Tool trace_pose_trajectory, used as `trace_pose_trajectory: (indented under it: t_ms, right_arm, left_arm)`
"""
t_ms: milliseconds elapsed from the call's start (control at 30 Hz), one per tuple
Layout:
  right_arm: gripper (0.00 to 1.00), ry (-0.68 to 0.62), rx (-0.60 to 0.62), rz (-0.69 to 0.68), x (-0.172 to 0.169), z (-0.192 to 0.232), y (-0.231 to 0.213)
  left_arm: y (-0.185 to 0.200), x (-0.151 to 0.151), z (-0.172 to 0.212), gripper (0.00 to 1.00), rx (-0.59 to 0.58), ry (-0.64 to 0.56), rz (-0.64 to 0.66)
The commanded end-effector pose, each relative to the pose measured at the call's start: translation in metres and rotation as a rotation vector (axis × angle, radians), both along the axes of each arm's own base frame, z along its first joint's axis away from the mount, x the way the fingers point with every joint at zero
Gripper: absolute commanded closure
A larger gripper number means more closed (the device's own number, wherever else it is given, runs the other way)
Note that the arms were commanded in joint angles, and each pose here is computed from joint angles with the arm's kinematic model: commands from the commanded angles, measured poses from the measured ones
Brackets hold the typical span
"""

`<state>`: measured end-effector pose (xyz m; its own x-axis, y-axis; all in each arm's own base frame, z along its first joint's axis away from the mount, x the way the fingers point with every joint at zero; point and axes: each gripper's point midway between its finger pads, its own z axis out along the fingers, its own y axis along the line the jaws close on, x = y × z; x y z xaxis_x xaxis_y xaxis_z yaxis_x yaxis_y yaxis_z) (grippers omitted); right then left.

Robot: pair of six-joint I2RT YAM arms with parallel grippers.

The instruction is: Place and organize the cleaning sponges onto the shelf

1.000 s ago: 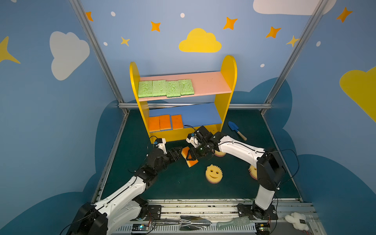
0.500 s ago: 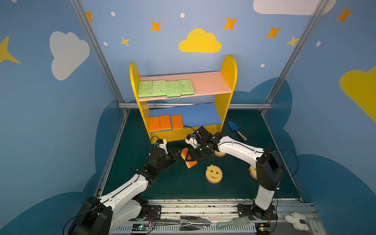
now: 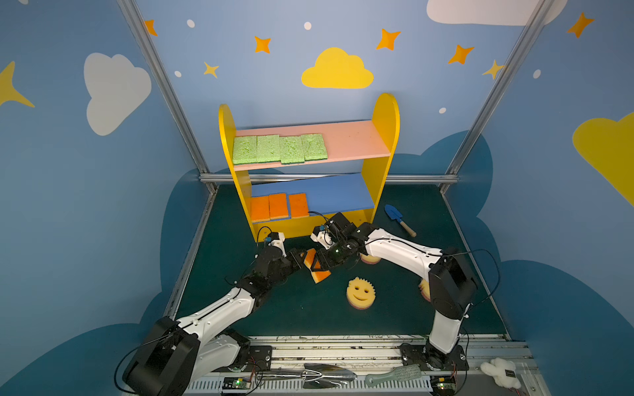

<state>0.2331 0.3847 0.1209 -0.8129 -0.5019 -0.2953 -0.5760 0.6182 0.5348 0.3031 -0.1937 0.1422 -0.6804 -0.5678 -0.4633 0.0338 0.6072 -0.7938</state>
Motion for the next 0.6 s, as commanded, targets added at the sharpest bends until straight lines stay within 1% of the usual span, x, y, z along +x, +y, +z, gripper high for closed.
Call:
trace_pose_trajectory:
  t_ms: [0,133,200,300,400,500,567]
  right_arm:
    - [0.39,-0.011,0.034,0.010,0.002,0.008,0.008]
    - [0.28,0.011,0.099,0.007,0.003,0.016,0.007]
    - [0.25,0.028,0.161,-0.008,0.006,0.026,0.002]
    - [0.24,0.072,0.271,-0.037,0.015,0.043,-0.009]
    - [0.28,0.123,0.384,-0.068,0.025,0.054,-0.024]
    - [0.37,0.171,0.442,-0.085,0.030,0.056,-0.037]
    - [0.41,0.196,0.472,-0.086,0.032,0.056,-0.041]
  left_arm:
    - [0.000,0.003,0.005,0.97,-0.008,-0.015,0.003]
    - [0.004,0.003,0.004,0.97,-0.036,0.001,0.001]
    - [0.009,0.004,0.003,0.97,-0.069,0.016,0.005]
    - [0.020,0.007,0.002,0.97,-0.119,0.027,0.026]
    - [0.030,0.008,0.007,0.97,-0.163,0.017,0.032]
    - [0.036,0.010,0.015,0.97,-0.197,-0.007,0.033]
    - [0.040,0.013,0.022,0.97,-0.223,-0.027,0.035]
